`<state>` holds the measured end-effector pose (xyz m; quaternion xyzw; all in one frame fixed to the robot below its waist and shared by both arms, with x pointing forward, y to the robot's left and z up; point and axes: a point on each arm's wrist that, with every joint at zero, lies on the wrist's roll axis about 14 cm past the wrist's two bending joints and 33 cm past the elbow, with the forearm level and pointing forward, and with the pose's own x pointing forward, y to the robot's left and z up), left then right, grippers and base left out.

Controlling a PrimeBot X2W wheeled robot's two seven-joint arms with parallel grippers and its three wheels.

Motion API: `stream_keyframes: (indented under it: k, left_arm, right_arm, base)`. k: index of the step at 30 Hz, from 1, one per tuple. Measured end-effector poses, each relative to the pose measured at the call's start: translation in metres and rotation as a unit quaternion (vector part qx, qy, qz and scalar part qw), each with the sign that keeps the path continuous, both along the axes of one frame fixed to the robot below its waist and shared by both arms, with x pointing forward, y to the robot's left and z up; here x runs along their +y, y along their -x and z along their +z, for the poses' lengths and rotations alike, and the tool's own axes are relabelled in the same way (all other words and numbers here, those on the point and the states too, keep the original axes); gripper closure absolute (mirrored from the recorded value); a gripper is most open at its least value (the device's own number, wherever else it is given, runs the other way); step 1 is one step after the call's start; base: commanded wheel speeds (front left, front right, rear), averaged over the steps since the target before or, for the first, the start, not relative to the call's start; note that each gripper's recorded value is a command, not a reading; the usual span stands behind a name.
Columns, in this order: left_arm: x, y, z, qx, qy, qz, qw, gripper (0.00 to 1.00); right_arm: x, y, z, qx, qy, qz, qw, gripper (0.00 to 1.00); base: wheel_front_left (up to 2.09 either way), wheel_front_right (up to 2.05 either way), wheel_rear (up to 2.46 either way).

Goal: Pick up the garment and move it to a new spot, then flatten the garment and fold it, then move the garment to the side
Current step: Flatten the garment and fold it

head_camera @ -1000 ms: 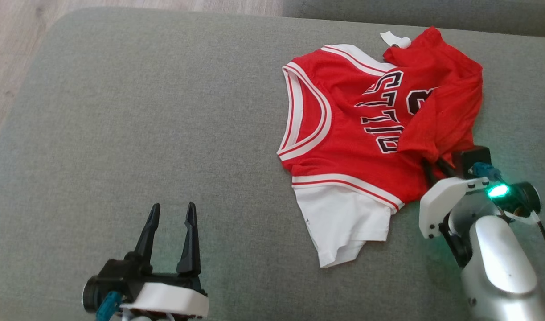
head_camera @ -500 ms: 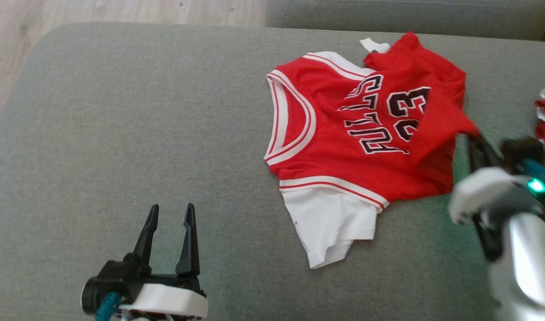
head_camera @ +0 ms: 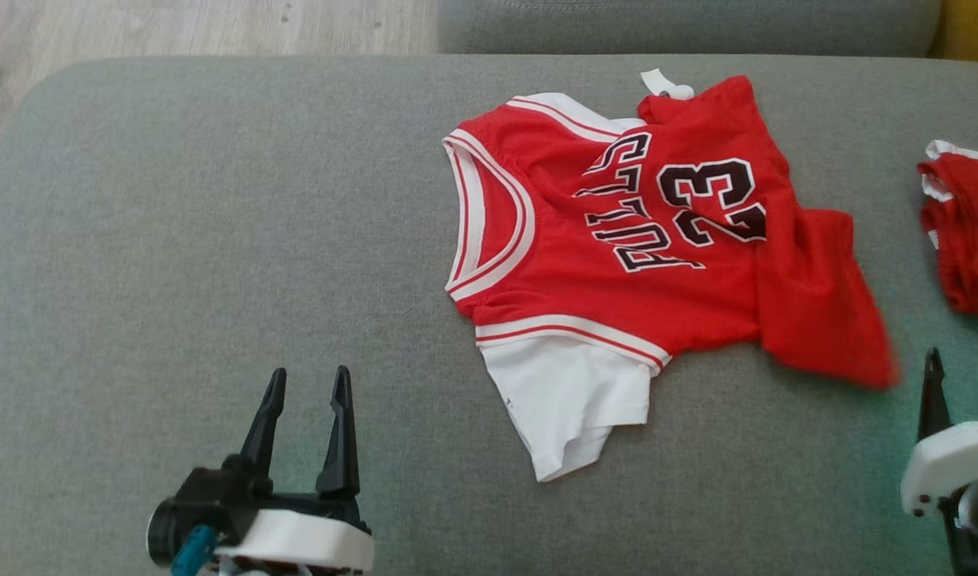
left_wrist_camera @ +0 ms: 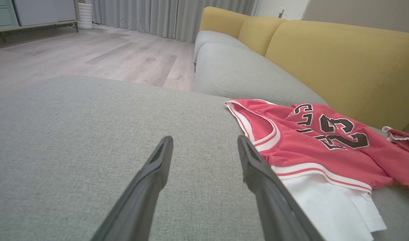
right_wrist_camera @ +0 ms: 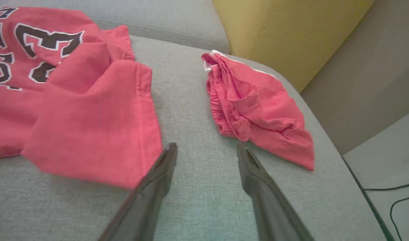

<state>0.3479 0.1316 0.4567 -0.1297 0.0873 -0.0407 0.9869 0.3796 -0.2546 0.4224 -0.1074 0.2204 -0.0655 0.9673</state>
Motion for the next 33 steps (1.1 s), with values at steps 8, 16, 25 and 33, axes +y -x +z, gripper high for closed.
stream_keyframes:
  k: [8,16,25,33]
  left_arm:
    - [-0.031,0.009,-0.007,0.017,0.014,-0.057,0.998,0.00]
    - [-0.094,0.006,-0.030,0.079,0.017,-0.166,0.983,0.00]
    - [-0.118,-0.020,-0.072,0.161,-0.019,-0.202,0.966,0.00]
    - [-0.128,-0.041,-0.082,0.172,-0.041,-0.219,0.960,0.00]
  right_arm:
    - [-0.002,0.003,0.017,-0.056,-0.034,-0.010,0.998,0.00]
    - [0.017,-0.004,0.046,-0.115,-0.066,0.015,0.991,0.00]
    - [0.019,-0.013,0.075,-0.155,-0.060,0.022,0.986,0.00]
    - [0.007,-0.009,0.078,-0.160,-0.054,0.006,0.986,0.00]
  base:
    - [0.00,0.00,0.00]
    - [0.00,0.00,0.00]
    - [0.00,0.00,0.00]
    - [0.00,0.00,0.00]
